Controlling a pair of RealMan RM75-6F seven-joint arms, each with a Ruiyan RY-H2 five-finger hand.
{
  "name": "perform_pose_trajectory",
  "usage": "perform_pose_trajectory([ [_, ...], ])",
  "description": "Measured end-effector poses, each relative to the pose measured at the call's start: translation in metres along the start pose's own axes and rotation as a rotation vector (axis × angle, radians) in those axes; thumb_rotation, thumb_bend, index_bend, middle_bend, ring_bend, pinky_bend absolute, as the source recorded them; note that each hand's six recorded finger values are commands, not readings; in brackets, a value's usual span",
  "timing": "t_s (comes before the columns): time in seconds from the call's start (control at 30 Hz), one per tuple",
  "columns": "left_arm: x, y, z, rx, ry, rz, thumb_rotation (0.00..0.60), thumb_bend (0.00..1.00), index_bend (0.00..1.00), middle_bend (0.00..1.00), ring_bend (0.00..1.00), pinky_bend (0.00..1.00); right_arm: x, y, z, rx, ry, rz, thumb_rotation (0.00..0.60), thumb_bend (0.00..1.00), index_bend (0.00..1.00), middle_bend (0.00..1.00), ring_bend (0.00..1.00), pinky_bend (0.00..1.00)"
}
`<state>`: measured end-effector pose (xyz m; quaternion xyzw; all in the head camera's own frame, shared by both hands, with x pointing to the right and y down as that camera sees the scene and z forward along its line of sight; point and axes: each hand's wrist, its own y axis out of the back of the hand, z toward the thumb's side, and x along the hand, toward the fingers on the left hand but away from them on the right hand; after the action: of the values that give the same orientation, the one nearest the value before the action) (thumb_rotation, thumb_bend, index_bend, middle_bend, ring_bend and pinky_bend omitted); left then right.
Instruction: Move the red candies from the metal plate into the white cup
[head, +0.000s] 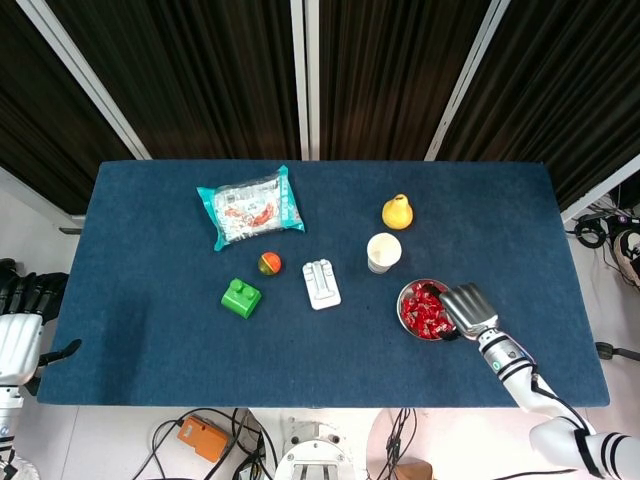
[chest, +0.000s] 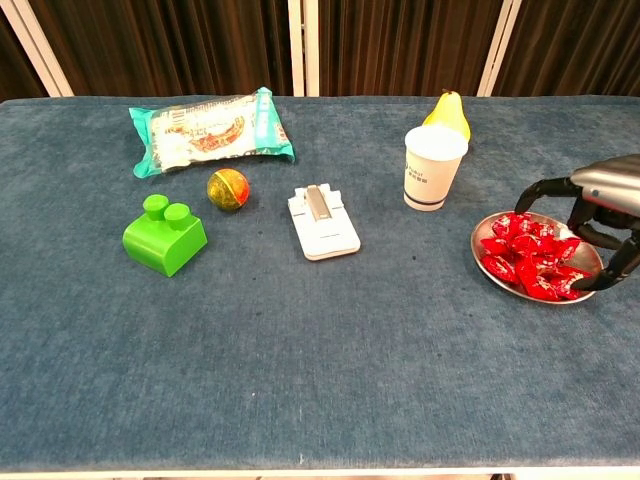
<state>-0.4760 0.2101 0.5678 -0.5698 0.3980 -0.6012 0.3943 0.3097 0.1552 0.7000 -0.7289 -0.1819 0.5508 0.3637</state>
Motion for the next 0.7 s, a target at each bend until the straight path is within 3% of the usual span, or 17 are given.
perform_pose_trajectory([
  [0.33, -0.003, 0.001, -0.002, -0.002, 0.004, 0.01, 0.6, 0.0, 0.14, 0.14, 0.04, 0.0, -0.014, -0.007, 0.005, 0.004, 0.011, 0.001, 0.6, 0.68, 0.62, 0.92, 1.0, 1.0],
  [0.53, -0.003, 0.0, -0.002, -0.003, 0.004, 0.01, 0.6, 0.0, 0.14, 0.14, 0.04, 0.0, -0.011, 0.007, -0.001, -0.017, 0.002, -0.053, 0.6, 0.7, 0.67, 0.93, 1.0, 1.0],
  [0.7, -0.002, 0.001, -0.002, -0.002, 0.002, 0.013, 0.6, 0.0, 0.14, 0.14, 0.04, 0.0, -0.005, 0.032, -0.01, -0.024, -0.008, -0.115, 0.6, 0.7, 0.68, 0.93, 1.0, 1.0],
])
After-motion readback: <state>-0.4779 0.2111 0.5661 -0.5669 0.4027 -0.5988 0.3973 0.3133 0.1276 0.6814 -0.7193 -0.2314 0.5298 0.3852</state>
